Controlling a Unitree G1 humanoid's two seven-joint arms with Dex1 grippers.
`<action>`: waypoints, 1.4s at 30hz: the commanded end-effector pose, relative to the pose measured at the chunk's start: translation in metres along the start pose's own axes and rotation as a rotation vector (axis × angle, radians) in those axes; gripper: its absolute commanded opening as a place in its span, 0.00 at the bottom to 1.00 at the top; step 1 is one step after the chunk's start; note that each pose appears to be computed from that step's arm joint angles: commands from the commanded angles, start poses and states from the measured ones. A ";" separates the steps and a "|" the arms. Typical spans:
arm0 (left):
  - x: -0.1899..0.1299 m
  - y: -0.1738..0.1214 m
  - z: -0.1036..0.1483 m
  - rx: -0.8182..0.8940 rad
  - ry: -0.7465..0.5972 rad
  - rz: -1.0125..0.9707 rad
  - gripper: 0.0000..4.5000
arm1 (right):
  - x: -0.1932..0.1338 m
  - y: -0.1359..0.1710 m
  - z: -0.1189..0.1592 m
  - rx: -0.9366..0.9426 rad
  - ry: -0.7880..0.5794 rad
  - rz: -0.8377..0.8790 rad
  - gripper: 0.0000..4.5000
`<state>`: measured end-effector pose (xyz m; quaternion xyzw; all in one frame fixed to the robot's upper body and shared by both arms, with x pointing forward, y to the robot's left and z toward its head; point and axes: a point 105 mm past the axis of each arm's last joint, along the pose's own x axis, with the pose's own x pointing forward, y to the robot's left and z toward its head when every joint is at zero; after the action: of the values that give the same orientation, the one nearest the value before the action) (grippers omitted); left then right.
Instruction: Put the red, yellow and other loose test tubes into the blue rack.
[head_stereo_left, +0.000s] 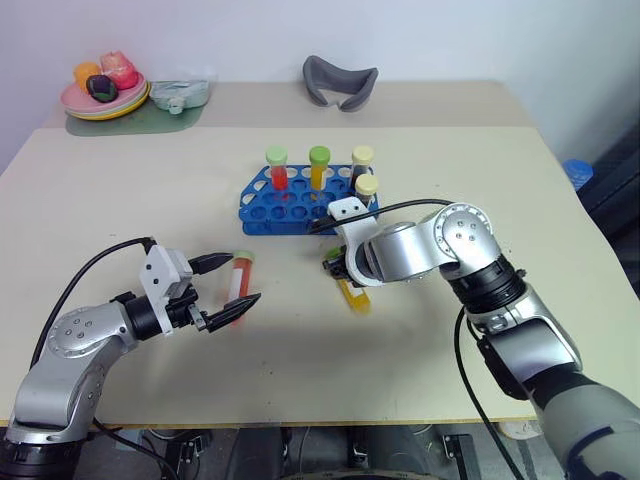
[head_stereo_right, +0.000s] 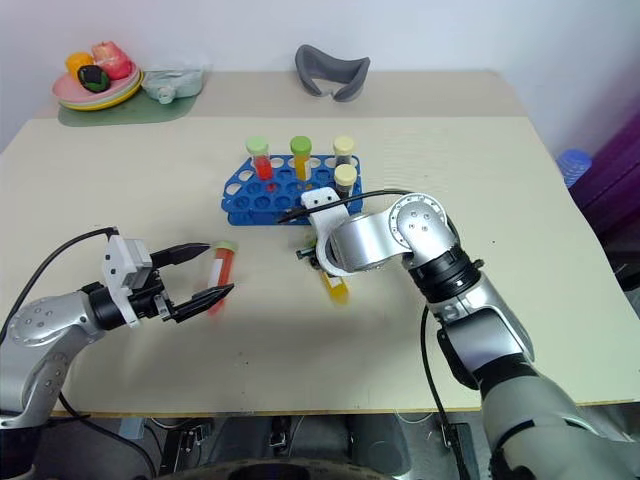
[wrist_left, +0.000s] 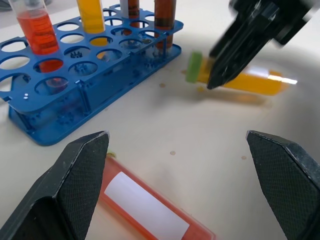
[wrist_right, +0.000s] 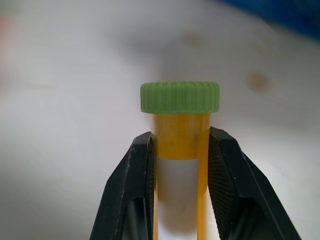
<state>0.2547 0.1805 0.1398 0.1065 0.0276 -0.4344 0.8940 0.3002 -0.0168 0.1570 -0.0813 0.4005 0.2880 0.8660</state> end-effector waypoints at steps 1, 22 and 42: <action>-0.003 0.001 0.009 0.037 -0.023 0.014 1.00 | -0.034 0.023 0.027 -0.185 -0.213 0.127 0.18; 0.010 0.003 0.022 0.051 -0.041 -0.003 1.00 | -0.049 -0.044 0.104 -0.173 -1.216 -0.241 0.18; 0.005 0.002 0.020 0.050 -0.044 0.006 1.00 | -0.009 -0.041 0.083 -0.121 -1.296 -0.156 0.18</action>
<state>0.2606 0.1744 0.1457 0.1077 0.0249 -0.4330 0.8946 0.3759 -0.0209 0.2023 0.0261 -0.1919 0.2392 0.9514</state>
